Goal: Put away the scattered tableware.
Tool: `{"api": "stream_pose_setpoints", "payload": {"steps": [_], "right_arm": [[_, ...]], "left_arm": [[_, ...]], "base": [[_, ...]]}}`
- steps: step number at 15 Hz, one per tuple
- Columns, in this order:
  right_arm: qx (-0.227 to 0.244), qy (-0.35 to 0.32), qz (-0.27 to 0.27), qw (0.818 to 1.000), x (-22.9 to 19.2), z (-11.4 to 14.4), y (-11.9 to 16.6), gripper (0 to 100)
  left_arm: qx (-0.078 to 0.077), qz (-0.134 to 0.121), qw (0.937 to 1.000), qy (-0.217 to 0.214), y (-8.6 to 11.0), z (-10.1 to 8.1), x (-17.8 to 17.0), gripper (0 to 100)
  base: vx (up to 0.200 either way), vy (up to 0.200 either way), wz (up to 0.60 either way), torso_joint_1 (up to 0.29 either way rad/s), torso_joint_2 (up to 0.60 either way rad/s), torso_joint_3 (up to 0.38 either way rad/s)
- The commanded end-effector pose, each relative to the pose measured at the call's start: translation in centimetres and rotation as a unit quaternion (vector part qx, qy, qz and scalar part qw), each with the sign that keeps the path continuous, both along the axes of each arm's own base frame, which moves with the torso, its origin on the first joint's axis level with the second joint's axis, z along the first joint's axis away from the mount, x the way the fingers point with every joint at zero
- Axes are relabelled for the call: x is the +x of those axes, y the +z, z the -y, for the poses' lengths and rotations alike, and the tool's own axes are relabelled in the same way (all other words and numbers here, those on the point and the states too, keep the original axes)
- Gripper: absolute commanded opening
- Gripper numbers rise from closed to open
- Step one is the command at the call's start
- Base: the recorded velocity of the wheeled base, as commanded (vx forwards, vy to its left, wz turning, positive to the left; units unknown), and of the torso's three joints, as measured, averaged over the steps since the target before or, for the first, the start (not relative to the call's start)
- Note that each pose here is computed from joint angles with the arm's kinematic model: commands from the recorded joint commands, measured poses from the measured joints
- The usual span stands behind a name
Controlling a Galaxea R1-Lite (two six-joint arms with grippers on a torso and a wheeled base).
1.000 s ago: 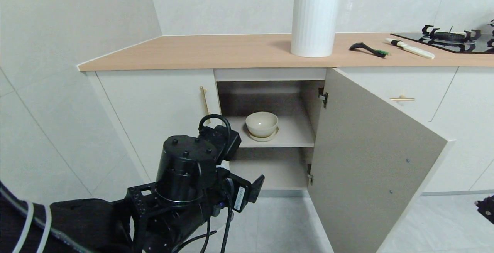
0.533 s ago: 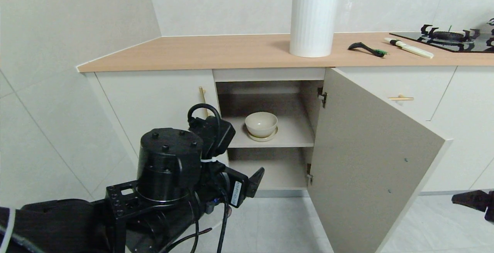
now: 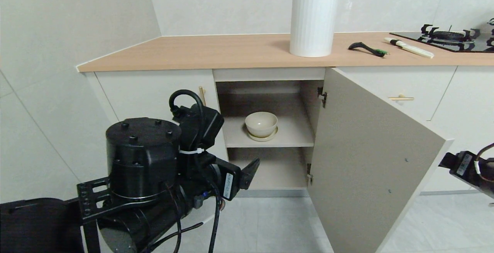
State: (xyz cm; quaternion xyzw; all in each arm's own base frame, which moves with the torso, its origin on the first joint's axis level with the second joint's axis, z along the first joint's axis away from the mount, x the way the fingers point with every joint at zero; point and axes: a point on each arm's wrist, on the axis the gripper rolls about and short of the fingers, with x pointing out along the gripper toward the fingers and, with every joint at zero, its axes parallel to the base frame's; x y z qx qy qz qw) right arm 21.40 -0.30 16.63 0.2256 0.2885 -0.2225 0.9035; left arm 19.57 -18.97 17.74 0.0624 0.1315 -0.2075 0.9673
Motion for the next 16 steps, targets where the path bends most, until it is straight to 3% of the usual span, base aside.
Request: {"api": "stream_pose_setpoints", "payload": {"steps": [1,6,10,16], "right_arm": [[0.03,0.025,-0.036,0.999,3.3,0.2,-1.7,100],[0.096,0.078,-0.045,0.991,4.0,-0.3,-2.2,100],[0.116,0.134,-0.056,0.983,3.7,-2.2,-2.3,100],[0.132,0.26,-0.052,0.955,5.3,-9.3,-1.6,100]], "left_arm": [[-0.005,0.006,1.0,0.001,0.4,-0.2,-0.1,100],[-0.011,0.011,0.9999,0.003,0.9,-0.4,-0.2,100],[-0.014,0.013,0.9998,0.004,1.0,-0.5,-0.1,100],[-0.024,0.027,0.9993,0.003,2.0,-1.0,-0.6,100]], "base": [[0.0,0.0,0.0,0.0,0.0,0.0],[0.0,0.0,0.0,0.0,0.0,0.0],[0.0,0.0,0.0,0.0,0.0,0.0],[0.0,0.0,0.0,0.0,0.0,0.0]]}}
